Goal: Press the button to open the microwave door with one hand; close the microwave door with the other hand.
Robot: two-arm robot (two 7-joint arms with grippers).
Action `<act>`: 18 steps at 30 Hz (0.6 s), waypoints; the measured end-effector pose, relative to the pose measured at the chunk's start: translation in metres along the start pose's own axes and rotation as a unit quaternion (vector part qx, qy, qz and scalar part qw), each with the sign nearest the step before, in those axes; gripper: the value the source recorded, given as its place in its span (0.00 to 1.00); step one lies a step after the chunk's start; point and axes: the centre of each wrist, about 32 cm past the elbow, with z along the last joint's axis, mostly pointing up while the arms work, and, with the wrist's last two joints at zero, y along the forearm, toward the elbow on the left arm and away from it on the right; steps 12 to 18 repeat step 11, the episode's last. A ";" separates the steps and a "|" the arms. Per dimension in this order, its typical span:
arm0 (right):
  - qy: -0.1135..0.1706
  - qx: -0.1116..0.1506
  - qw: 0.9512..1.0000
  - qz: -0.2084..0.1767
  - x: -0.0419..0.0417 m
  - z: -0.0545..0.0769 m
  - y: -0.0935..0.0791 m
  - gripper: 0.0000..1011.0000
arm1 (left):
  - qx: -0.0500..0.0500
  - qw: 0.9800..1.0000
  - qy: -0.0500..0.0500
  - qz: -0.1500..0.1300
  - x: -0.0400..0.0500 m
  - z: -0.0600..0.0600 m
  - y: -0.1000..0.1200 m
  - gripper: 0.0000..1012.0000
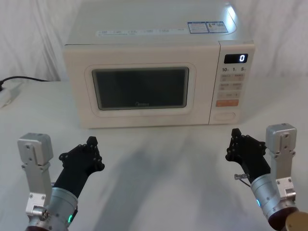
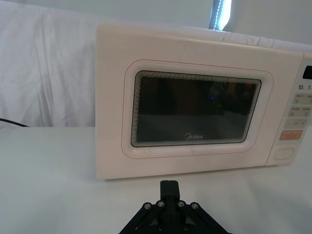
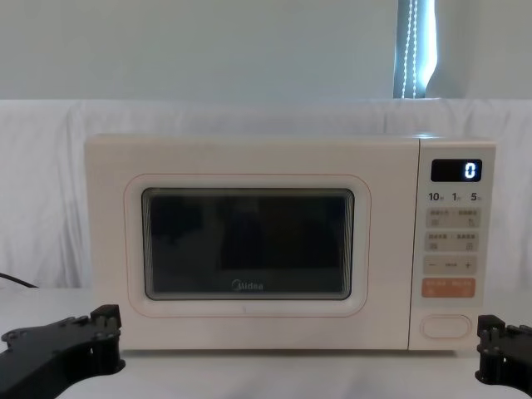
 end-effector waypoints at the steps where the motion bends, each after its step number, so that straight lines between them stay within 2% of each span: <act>1: 0.000 0.000 1.000 0.000 0.0000 0.000 0.000 0.00 | 0.000 1.000 0.000 0.000 0.0000 0.000 0.000 0.00; 18: 0.000 0.000 1.000 0.000 0.0000 0.000 0.000 0.00 | 0.000 1.000 0.000 0.000 0.0000 0.000 0.000 0.00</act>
